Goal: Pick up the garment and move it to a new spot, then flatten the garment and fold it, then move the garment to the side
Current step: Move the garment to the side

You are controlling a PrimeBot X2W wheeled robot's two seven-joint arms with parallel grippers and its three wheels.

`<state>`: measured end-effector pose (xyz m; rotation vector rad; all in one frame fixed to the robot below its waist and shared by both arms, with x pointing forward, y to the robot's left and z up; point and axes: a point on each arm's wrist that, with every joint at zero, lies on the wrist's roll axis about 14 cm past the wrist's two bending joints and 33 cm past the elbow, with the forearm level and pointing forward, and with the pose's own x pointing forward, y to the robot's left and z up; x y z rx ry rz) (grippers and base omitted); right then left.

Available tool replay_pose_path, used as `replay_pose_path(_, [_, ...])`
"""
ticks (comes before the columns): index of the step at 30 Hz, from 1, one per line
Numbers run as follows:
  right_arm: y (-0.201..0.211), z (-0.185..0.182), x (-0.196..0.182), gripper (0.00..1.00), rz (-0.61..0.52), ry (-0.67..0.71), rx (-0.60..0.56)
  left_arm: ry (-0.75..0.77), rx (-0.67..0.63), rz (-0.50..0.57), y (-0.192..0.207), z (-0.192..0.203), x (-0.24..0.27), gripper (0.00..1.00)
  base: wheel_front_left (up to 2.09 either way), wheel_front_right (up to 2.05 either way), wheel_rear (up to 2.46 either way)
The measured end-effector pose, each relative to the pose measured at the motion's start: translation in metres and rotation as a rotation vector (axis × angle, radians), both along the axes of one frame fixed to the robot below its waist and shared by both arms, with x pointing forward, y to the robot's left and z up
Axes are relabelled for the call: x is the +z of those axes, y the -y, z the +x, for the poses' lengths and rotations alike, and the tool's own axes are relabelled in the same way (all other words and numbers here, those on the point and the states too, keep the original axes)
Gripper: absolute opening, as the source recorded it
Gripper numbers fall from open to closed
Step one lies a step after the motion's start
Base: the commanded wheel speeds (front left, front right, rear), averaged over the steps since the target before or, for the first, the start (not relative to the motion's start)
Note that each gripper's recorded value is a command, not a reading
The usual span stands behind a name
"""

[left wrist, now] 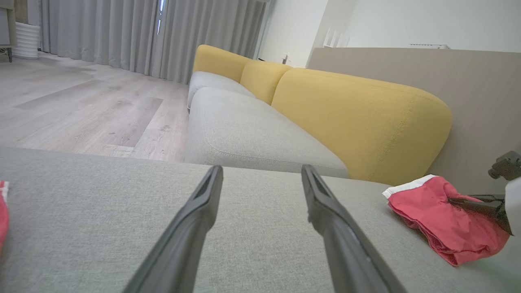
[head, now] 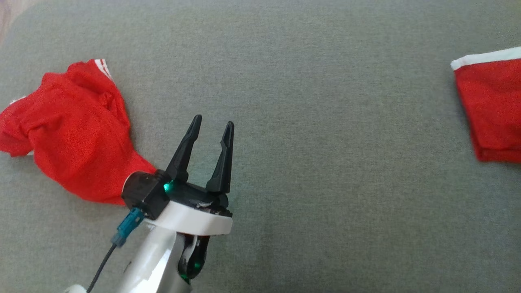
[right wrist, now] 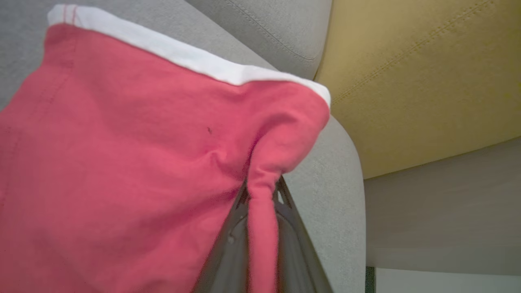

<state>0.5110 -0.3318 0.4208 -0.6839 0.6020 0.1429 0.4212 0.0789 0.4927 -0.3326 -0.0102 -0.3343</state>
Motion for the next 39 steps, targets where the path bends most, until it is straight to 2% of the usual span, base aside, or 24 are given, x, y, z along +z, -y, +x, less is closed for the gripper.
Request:
replay_pose_path(13, [0.021,0.014,0.003,0.0,-0.004,0.005,-0.082,-0.009,0.028,0.008,-0.01,0.006,-0.004,1.0,0.0,0.0,0.0])
replay_pose_path(14, [0.024,0.015,0.005,0.97,0.002,0.012,-0.097,-0.007,0.028,0.008,-0.01,0.006,-0.004,1.0,0.0,0.0,0.0])
replay_pose_path(15, [0.027,0.014,0.007,1.0,0.006,0.017,-0.113,-0.006,0.028,0.008,-0.01,0.007,-0.003,1.0,0.0,0.0,0.0])
replay_pose_path(21, [0.029,0.016,0.029,1.0,0.055,0.102,-0.155,0.022,0.03,0.003,-0.01,0.007,0.007,1.0,0.0,0.0,0.0])
replay_pose_path(28, [0.0,0.028,0.082,1.0,0.214,0.33,-0.135,0.077,0.041,-0.004,-0.013,0.002,0.029,1.0,0.0,0.0,0.0])
replay_pose_path(35, [-0.088,0.036,0.142,1.0,0.461,0.558,0.002,0.096,0.066,-0.013,-0.019,-0.014,0.038,1.0,0.0,0.0,0.0])
replay_pose_path(39, [-0.131,0.022,0.168,1.0,0.604,0.666,0.068,0.102,0.079,-0.013,-0.023,-0.022,0.04,1.0,0.0,0.0,0.0])
